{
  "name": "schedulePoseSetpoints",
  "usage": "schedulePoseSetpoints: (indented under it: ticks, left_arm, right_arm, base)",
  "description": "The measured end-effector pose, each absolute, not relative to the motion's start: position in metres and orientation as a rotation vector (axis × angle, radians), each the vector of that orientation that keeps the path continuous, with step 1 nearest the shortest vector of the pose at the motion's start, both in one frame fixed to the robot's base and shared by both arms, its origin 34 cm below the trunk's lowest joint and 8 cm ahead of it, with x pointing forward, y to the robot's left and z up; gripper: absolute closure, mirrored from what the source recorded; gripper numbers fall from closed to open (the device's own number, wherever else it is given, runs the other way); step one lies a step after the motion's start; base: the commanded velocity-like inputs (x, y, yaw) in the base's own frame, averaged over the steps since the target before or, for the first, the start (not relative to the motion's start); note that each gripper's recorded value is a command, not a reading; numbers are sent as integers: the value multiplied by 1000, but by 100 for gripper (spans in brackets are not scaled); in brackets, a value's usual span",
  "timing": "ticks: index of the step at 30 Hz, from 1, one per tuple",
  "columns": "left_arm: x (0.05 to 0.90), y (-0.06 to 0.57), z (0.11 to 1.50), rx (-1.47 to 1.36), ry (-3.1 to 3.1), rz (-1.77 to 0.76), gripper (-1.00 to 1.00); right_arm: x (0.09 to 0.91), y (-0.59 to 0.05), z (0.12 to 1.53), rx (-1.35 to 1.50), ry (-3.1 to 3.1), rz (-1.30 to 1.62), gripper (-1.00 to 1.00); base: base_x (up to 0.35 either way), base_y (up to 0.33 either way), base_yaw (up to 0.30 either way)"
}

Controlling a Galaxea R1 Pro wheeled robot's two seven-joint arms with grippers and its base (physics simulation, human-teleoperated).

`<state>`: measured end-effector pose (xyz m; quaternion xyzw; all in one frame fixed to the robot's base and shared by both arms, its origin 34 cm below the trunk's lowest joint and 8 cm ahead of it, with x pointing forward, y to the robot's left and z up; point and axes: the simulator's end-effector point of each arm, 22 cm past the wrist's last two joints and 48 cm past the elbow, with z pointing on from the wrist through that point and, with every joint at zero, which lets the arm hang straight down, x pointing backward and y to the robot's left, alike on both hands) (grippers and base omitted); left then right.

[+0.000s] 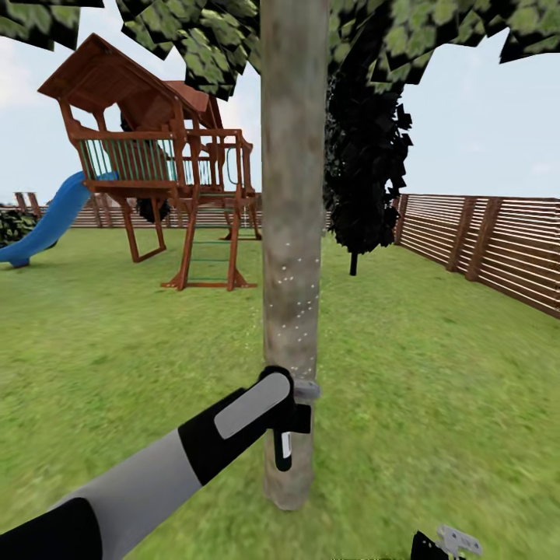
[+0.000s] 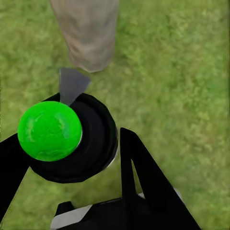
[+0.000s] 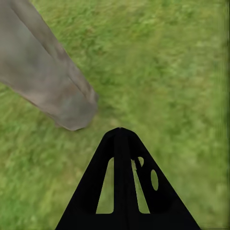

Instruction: In the garden, pick up the pesticide atomizer on the floor and spray pesticide onto both trees until each tree trunk is fully covered.

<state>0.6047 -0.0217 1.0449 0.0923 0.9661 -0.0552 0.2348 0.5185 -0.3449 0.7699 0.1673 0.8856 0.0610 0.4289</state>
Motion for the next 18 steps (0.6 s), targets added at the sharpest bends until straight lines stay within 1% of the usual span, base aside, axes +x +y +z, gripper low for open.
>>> schedulePoseSetpoints:
  ticks: [4,13,18]
  left_arm:
    - [605,-20,1038,248,2658,-158,100]
    - [607,-17,1031,240,2672,-156,100]
    - [607,-17,1030,239,2674,-155,100]
  right_arm:
    - [519,-345,771,417,2207,152,100]
    - [520,-344,772,414,2204,156,100]
    - [520,-344,772,415,2205,156,100]
  base:
    - [0,247,-223]
    - [0,327,-43]
    - [49,342,-210]
